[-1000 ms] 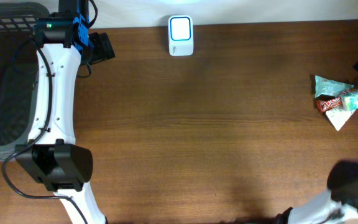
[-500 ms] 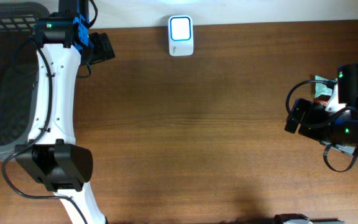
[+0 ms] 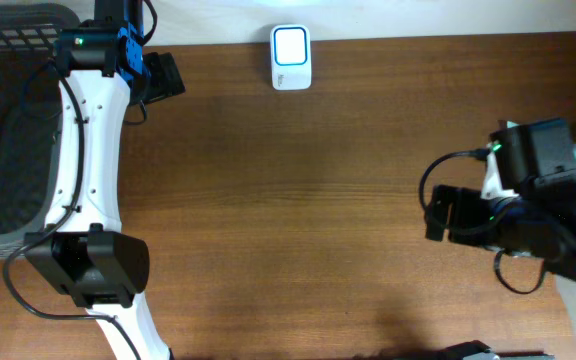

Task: Scan the item barcode

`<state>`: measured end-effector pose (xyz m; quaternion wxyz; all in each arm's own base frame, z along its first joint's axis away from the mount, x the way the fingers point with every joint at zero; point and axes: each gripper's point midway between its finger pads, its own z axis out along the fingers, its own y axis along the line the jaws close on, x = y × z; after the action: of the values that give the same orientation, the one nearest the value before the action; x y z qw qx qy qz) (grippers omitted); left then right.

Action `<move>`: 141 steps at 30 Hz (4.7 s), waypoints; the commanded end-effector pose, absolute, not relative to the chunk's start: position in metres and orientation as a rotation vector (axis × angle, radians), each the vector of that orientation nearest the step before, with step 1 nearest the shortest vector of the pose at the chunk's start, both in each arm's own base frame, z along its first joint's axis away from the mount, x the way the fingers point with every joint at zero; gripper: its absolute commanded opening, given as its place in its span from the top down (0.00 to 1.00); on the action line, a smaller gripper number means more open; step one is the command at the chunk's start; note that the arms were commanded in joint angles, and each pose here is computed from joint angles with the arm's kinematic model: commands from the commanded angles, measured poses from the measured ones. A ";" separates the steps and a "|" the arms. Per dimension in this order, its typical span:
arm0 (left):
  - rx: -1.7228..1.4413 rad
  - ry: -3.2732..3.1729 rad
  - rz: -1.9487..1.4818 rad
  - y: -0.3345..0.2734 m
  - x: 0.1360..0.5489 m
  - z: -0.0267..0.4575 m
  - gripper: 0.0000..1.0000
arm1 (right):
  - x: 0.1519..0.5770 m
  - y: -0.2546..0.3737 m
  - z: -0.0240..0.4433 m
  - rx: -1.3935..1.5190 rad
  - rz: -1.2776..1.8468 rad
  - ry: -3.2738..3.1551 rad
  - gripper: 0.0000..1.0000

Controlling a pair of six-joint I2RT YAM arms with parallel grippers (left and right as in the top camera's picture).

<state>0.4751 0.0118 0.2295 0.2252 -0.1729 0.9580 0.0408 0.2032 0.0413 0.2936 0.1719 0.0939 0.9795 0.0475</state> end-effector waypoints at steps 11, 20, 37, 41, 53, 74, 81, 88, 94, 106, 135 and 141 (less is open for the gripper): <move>-0.486 2.639 0.110 0.012 0.476 0.230 0.01 | 0.202 0.031 0.302 0.144 0.137 2.417 0.01; -0.486 2.639 0.110 0.012 0.476 0.230 0.01 | 0.195 0.019 0.265 0.017 0.138 2.004 0.01; -0.486 2.639 0.110 0.012 0.476 0.230 0.01 | 0.232 0.003 0.197 -0.126 -0.069 1.642 0.01; -0.486 2.639 0.110 0.012 0.476 0.230 0.01 | 0.241 0.002 0.196 -0.165 -0.117 1.556 0.01; -0.486 2.639 0.110 0.012 0.476 0.230 0.01 | 0.245 -0.022 0.156 0.114 -0.058 1.643 0.01; -0.486 2.639 0.110 0.012 0.476 0.230 0.01 | 0.245 -0.017 0.156 0.034 -0.092 1.649 0.02; -0.486 2.638 0.110 0.012 0.476 0.230 0.01 | 0.245 -0.017 0.156 0.034 -0.092 1.649 0.01; -0.483 2.710 0.146 0.013 0.455 0.227 0.01 | 0.245 -0.017 0.156 0.034 -0.092 1.649 0.01; -0.021 2.522 0.066 -0.052 0.446 0.260 0.01 | 0.245 -0.017 0.156 0.034 -0.092 1.649 0.01; 0.445 2.038 -0.021 -0.102 0.316 0.230 0.01 | 0.245 -0.017 0.156 0.034 -0.092 1.649 0.01; 0.202 1.481 -0.057 -0.034 0.249 0.196 0.01 | 0.245 -0.017 0.156 0.034 -0.092 1.649 0.01; 0.041 1.563 -0.079 -0.014 0.246 0.178 0.01 | 0.245 -0.017 0.156 0.034 -0.092 1.649 0.01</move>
<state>0.2460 -0.0243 0.1905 0.7242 0.0685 0.6858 -0.0209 0.2456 -0.0155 0.1592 0.6803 0.0146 0.7319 -0.0361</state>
